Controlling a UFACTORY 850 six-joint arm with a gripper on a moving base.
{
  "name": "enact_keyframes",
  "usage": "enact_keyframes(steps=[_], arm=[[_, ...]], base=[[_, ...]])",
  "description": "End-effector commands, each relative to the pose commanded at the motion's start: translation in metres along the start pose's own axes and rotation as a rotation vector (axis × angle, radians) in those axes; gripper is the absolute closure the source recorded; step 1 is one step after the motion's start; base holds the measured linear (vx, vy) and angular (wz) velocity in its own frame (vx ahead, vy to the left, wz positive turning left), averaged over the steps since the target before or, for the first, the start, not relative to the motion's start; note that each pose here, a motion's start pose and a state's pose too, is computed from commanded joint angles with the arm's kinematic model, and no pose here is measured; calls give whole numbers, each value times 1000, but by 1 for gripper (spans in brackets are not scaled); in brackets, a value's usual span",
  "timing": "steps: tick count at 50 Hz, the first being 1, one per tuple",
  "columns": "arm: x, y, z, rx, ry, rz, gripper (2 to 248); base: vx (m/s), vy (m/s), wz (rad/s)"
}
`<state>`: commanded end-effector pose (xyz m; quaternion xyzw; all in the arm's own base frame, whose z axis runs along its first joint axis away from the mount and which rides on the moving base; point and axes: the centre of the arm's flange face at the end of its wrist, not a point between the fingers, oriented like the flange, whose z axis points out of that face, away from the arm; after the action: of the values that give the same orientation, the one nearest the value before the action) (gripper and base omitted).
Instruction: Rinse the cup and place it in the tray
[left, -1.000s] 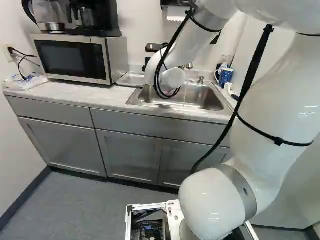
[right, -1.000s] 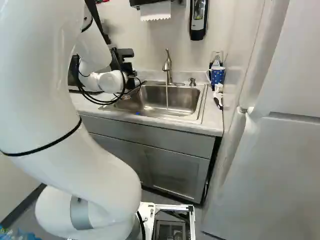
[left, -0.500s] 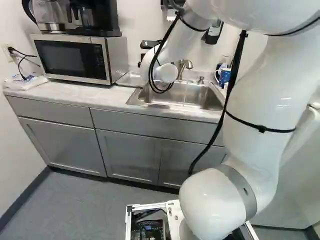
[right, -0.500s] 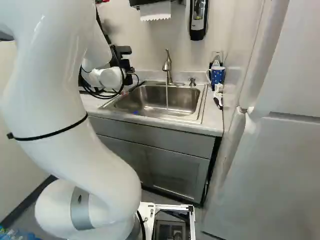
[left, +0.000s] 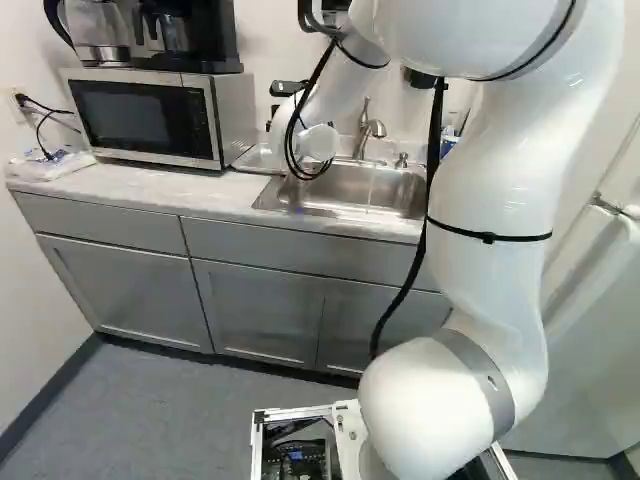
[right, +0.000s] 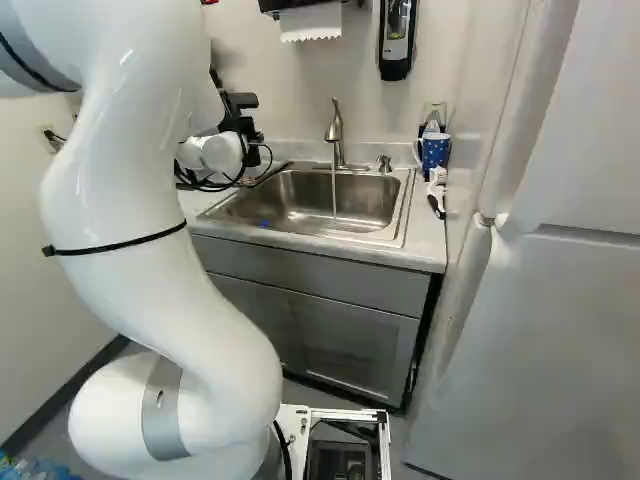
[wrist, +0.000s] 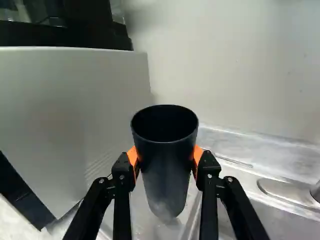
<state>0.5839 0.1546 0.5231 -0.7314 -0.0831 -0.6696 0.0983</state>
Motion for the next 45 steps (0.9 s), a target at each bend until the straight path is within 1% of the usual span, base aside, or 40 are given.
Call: enact_keyframes(steps=[23,31,45], arm=[[-1,5,47,3,21,-12,127],[-7,7,63,0,21,-12,127],[-22,8,66,-1,-3,-11,127]], base=[[0,0,0],[0,0,0],[0,0,0]])
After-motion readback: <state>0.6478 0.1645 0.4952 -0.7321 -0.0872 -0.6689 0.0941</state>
